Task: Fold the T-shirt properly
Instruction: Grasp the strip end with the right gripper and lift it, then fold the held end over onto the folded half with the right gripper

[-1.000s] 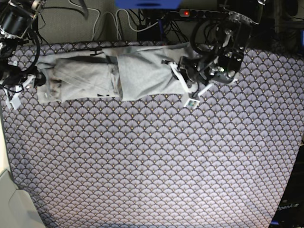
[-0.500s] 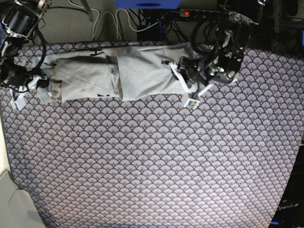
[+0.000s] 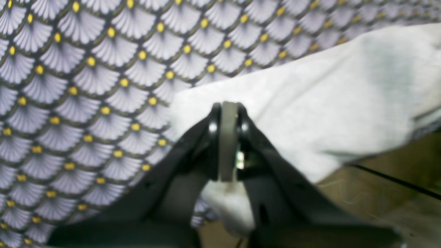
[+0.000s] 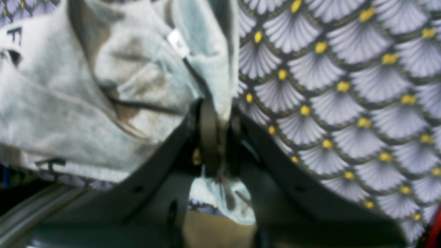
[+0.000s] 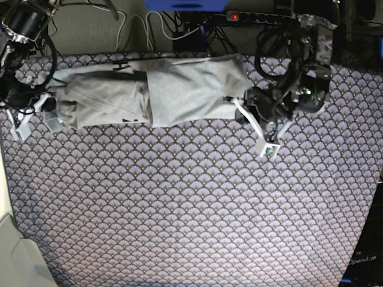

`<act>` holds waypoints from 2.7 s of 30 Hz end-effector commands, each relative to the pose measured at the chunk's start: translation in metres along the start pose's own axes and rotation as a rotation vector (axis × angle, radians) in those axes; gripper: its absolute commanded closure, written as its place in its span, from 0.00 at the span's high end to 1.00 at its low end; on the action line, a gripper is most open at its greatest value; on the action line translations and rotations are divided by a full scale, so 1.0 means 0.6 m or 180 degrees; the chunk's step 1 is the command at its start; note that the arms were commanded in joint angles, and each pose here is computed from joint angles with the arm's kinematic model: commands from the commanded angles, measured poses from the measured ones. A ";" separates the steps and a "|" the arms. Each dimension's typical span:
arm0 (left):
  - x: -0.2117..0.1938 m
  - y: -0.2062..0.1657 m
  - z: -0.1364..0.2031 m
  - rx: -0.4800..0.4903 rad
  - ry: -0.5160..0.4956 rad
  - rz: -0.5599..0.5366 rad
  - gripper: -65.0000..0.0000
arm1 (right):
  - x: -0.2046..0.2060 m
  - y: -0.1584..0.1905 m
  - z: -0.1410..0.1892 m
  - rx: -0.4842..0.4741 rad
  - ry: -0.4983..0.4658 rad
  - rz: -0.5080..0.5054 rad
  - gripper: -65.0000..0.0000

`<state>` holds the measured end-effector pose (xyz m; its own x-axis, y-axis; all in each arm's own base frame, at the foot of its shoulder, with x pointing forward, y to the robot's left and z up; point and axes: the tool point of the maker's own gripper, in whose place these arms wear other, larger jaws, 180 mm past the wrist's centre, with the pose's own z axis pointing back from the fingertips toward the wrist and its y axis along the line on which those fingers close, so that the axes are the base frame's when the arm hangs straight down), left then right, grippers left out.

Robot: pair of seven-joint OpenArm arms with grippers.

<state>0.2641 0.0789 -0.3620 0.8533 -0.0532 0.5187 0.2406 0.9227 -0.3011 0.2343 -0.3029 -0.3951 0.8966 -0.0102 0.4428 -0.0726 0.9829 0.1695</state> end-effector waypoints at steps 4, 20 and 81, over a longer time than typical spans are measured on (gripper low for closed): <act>-0.034 0.028 0.004 0.0063 0.0308 0.0078 0.00 | 0.020 0.002 0.027 -0.0120 -0.0116 0.0190 0.00; -0.134 0.067 -0.052 0.0174 0.1101 0.0152 0.00 | 0.037 0.177 0.058 0.0098 -0.0351 0.1226 0.00; -0.091 0.277 0.120 0.1152 0.0464 0.0724 0.00 | 0.059 0.650 -0.015 0.2387 -0.0617 0.1654 0.00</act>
<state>0.2159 0.2568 -0.3931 0.9390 0.1524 0.3084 -0.1274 0.9868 -0.0995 0.2388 0.0756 -0.3325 0.6103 0.3283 0.7209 -0.7548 0.5172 0.4035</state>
